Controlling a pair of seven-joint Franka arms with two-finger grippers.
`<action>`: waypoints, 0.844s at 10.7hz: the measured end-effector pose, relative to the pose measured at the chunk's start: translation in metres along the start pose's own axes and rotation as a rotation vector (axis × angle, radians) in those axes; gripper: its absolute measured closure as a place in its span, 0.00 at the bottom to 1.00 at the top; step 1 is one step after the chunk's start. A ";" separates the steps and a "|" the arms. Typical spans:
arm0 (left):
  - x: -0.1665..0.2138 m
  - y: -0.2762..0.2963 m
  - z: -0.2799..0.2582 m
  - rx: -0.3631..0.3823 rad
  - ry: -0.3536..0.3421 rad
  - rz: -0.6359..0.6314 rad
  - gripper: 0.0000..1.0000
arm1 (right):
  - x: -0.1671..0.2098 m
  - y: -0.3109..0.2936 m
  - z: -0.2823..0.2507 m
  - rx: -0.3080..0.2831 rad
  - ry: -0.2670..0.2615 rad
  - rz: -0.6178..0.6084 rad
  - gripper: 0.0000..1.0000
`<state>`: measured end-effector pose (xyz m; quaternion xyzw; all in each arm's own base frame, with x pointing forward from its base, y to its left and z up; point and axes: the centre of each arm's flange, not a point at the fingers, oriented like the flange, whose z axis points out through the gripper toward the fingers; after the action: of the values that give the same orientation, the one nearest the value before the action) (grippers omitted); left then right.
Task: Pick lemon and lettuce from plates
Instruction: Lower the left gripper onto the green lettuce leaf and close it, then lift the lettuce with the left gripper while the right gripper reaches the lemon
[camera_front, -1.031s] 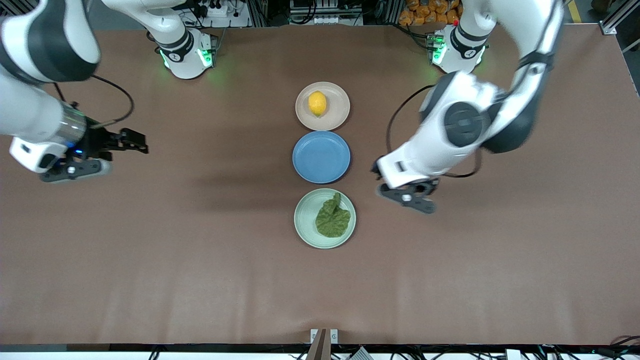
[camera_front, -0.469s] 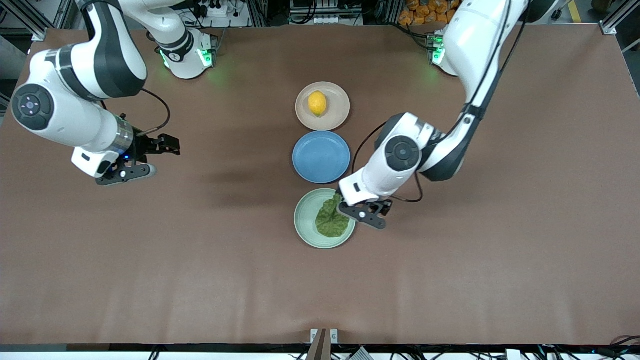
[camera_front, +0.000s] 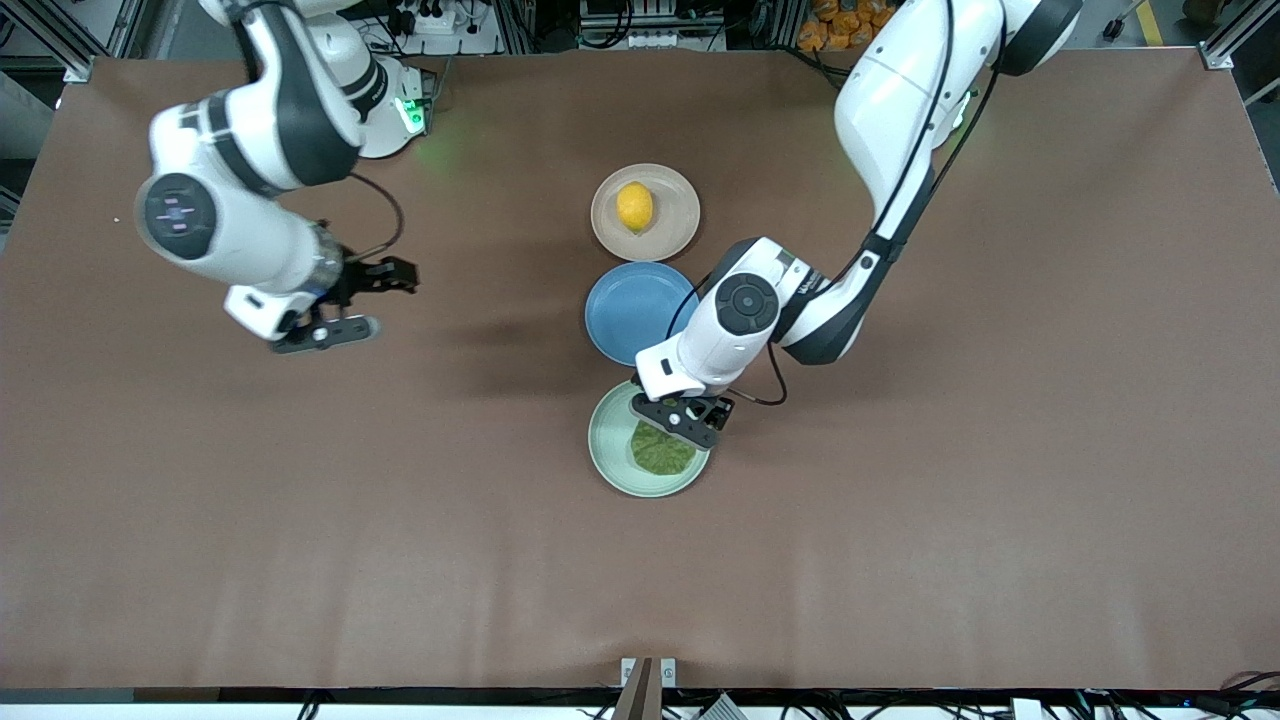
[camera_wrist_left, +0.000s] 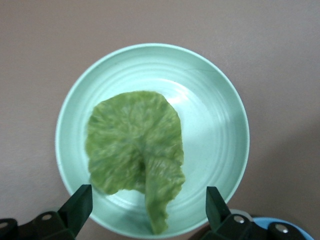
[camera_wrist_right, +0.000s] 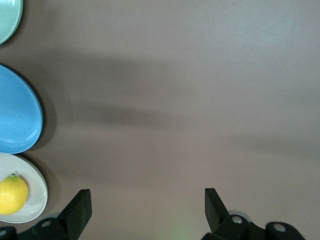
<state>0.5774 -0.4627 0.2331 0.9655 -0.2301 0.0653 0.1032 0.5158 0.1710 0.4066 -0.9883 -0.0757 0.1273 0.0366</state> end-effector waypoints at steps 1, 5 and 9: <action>-0.003 0.003 0.011 -0.003 0.009 -0.013 0.00 | -0.003 -0.013 0.011 -0.009 -0.013 -0.008 0.00; -0.014 0.010 0.045 0.042 0.008 -0.018 0.13 | -0.008 -0.026 0.051 0.037 -0.045 0.002 0.00; -0.013 0.009 0.046 0.049 0.018 -0.028 0.51 | -0.007 -0.035 0.067 0.041 -0.078 0.030 0.00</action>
<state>0.5654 -0.4757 0.1875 0.9702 -0.2141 0.0781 0.0825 0.4873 0.2082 0.3465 -0.9826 -0.0598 0.1678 0.0518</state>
